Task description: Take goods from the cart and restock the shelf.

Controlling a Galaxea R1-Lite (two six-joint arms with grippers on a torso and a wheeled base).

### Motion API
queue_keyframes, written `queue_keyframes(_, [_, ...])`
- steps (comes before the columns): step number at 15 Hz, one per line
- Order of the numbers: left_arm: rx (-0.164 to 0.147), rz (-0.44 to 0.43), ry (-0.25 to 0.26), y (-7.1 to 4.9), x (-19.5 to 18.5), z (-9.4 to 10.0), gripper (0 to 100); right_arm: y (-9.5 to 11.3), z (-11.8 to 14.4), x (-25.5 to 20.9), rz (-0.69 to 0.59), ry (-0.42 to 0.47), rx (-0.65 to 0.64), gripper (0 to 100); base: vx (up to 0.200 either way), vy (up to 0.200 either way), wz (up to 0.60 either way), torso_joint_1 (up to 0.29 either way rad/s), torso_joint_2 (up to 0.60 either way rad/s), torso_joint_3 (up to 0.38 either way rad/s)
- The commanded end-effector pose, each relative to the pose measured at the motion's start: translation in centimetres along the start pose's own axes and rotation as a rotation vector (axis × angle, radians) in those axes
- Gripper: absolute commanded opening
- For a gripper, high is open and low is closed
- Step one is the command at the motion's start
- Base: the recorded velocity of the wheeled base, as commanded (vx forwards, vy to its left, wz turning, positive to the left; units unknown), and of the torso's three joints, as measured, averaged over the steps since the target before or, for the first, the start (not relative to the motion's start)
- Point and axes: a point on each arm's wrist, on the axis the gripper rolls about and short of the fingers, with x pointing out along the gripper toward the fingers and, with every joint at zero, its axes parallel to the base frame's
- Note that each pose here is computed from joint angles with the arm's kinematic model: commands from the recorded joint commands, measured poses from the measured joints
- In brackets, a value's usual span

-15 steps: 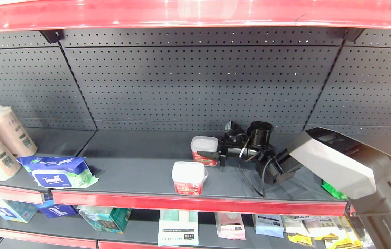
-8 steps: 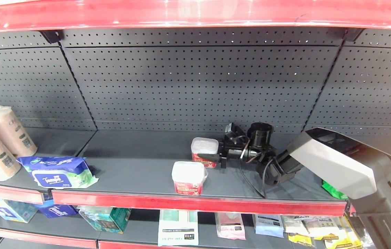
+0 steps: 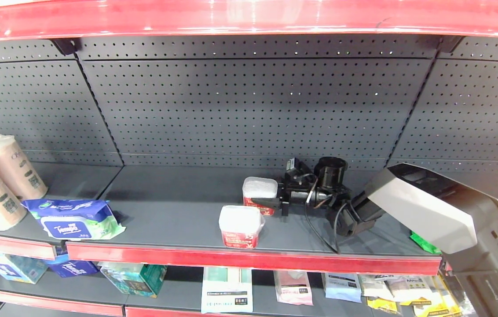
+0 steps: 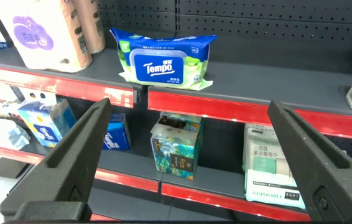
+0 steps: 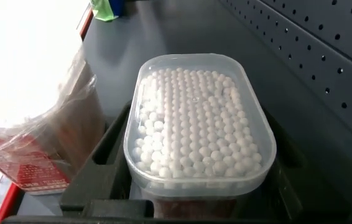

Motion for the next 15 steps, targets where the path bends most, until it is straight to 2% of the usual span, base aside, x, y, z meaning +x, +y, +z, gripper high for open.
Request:
queue_keyframes(1, [0.0, 0.001, 0.001, 0.0, 0.01, 0.0, 100, 0.13, -0.13, 0.09, 0.019, 0.0, 0.005, 0, 0.0, 0.0, 0.0, 0.0, 0.0, 0.0])
queue_keyframes(9, [0.0, 0.001, 0.0, 0.0, 0.01, 0.01, 100, -0.29, -0.03, -0.06, 0.033, 0.009, 0.021, 0, 0.0, 0.0, 0.0, 0.0, 0.0, 0.0])
queue_keyframes(10, [0.0, 0.001, 0.001, 0.0, 0.01, 0.0, 100, -0.3, -0.03, -0.06, 0.03, 0.01, 0.021, 100, 0.0, 0.0, 0.0, 0.0, 0.0, 0.0])
queue_keyframes(15, [0.0, 0.001, 0.001, 0.0, 0.01, 0.0, 100, -0.32, 0.15, -0.34, 0.022, 0.012, 0.023, 100, 0.0, 0.0, 0.0, 0.0, 0.0, 0.0])
